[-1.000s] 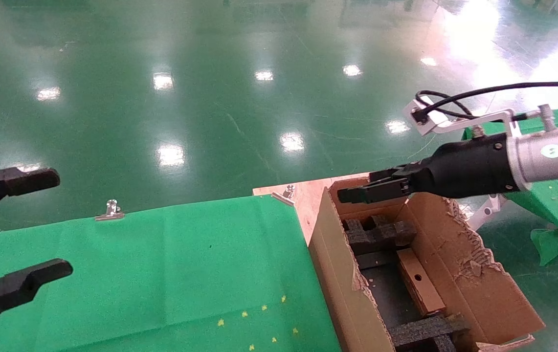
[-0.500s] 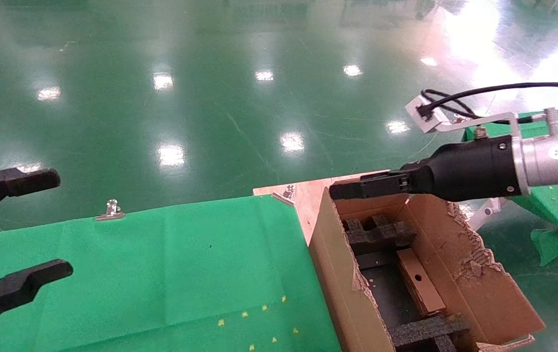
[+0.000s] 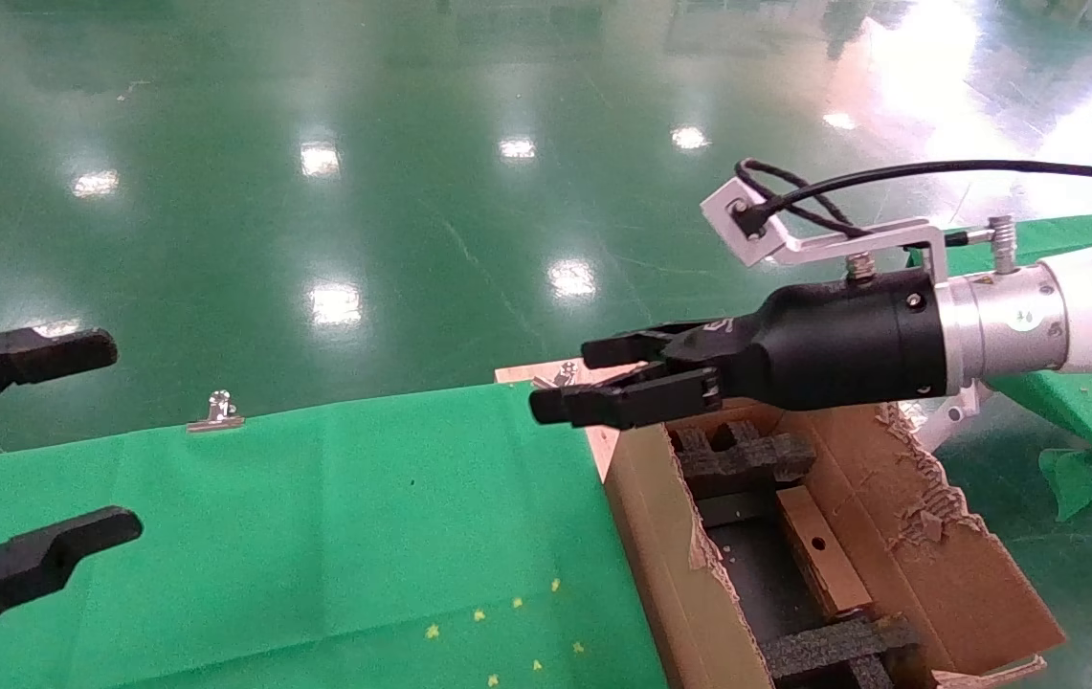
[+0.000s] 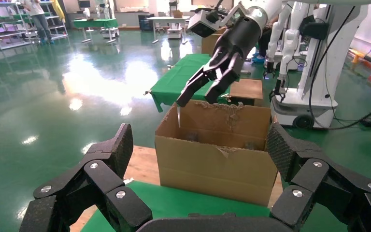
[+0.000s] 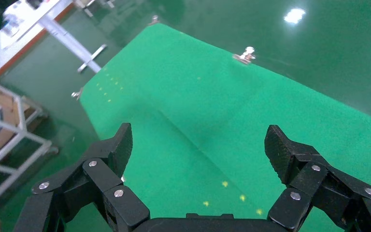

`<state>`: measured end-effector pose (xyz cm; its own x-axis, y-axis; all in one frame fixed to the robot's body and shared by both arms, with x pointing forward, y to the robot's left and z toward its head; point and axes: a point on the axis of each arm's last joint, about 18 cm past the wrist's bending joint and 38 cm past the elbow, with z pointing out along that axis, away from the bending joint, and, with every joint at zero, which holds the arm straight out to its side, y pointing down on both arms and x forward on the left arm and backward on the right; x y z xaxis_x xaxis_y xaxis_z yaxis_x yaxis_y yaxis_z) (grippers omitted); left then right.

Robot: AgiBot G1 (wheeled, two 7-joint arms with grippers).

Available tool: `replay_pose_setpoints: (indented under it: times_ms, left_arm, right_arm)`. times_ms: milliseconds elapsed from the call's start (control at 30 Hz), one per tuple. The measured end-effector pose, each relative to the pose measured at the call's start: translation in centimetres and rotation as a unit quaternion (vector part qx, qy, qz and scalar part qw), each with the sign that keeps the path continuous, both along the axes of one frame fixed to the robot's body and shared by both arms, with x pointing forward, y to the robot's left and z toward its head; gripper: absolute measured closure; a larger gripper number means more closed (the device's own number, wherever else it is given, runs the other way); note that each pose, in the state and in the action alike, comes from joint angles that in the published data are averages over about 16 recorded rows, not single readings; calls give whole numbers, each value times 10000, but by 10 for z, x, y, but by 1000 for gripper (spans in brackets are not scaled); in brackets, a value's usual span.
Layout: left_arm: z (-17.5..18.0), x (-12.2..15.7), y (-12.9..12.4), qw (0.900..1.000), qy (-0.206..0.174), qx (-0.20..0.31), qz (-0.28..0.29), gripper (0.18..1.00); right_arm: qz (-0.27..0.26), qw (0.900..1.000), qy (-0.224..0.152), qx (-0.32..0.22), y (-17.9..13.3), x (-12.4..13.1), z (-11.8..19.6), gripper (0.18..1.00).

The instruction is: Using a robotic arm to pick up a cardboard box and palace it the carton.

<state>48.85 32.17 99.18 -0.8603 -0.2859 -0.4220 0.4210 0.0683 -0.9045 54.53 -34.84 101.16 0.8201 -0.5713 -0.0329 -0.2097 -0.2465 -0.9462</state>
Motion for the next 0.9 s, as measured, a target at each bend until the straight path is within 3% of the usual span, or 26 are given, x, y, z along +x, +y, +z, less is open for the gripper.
replay_pose_setpoints:
  times_ms: [433,900]
  left_arm:
    - [0,0,0,10000,0,0,0,184]
    - [0,0,0,10000,0,0,0,184]
  right_arm:
    - [1064,9914,-759,46,36,-16,-3,178]
    - [1865,9670,-1723,205,53,-39,-8,178]
